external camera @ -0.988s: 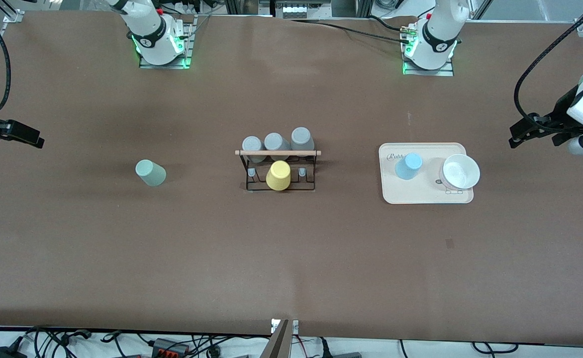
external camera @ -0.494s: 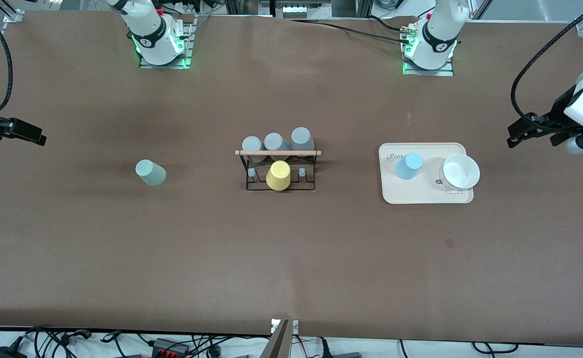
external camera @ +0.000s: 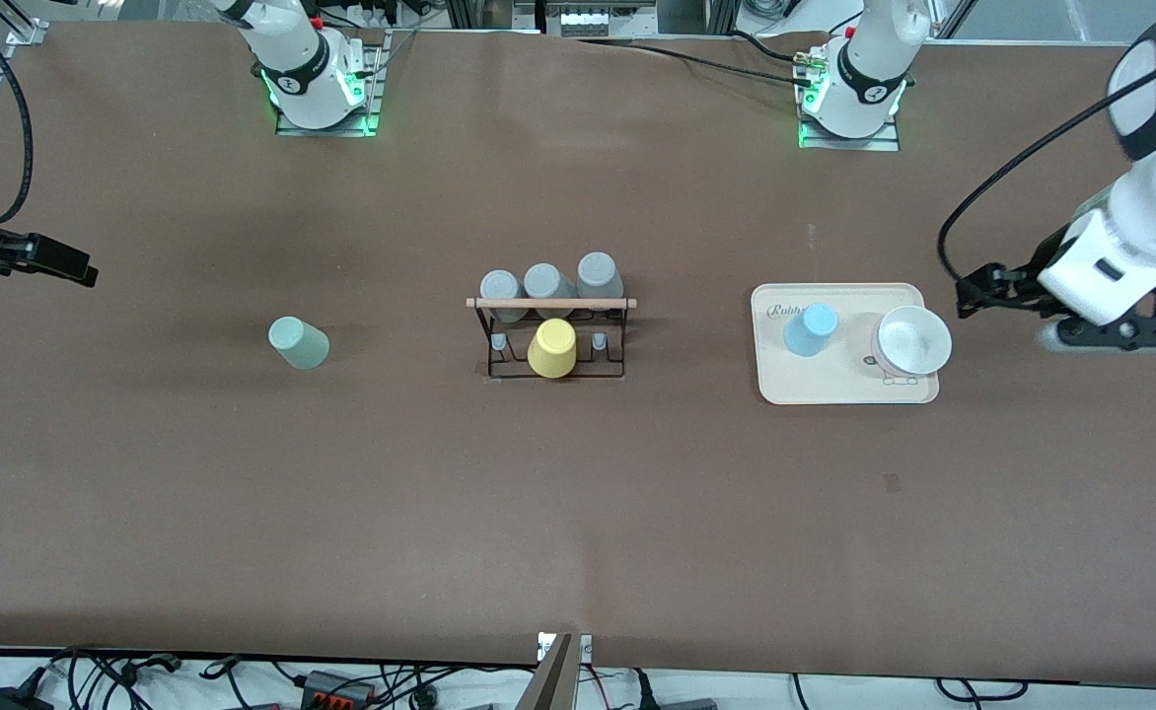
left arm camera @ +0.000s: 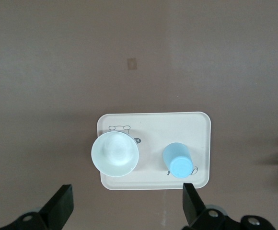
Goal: Hang scattered cups on rack with three cups
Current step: 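Reach the left gripper down to the blue cup on the tray and grasp it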
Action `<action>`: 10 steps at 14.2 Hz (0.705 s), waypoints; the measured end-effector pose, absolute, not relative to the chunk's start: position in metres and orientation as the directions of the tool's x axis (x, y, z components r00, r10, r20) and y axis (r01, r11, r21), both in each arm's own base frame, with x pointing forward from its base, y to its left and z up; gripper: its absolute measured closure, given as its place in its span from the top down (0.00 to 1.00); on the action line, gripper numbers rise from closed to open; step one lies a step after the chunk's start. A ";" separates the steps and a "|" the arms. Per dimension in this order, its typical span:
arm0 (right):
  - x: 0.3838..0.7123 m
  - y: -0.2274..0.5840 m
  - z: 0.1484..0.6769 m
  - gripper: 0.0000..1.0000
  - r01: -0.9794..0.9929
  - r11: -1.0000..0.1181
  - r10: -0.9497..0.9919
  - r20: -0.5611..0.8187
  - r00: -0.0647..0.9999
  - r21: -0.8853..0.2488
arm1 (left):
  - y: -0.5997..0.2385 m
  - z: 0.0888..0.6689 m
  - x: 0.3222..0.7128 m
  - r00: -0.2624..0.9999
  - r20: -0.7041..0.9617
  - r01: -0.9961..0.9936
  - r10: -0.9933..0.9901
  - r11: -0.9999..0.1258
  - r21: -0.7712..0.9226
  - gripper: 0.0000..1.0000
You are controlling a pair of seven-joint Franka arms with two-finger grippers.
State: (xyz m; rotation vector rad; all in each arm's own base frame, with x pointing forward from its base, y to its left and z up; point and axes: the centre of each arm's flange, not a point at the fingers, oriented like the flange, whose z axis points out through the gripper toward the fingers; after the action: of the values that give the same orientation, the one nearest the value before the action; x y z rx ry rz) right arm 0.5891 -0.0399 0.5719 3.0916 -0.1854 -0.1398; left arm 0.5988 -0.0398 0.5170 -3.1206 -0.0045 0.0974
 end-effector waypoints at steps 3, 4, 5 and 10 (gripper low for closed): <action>0.572 -0.037 0.565 1.00 -0.112 -0.993 -0.114 -0.041 0.993 0.043 | -0.050 0.488 0.608 0.994 -0.110 -0.018 -0.015 -1.000 -0.022 1.00; 0.563 -0.033 0.563 1.00 -0.107 -0.993 -0.108 -0.031 0.994 0.043 | -0.053 0.475 0.611 0.991 -0.131 -0.030 -0.027 -0.999 -0.023 1.00; 0.555 -0.029 0.561 1.00 -0.100 -0.994 -0.101 -0.029 0.994 0.042 | -0.059 0.460 0.614 0.987 -0.155 -0.044 -0.040 -0.999 -0.021 1.00; 0.541 -0.024 0.552 1.00 -0.091 -0.995 -0.093 -0.052 0.994 0.044 | -0.111 0.374 0.621 0.957 -0.275 -0.088 -0.097 -0.995 0.046 1.00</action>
State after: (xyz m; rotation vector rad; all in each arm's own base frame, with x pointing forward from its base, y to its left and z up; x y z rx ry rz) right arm 0.5407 -0.0239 0.5516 3.0955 -0.1428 -0.0839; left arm 0.6215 -0.1112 0.3738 -3.1400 0.1487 0.4438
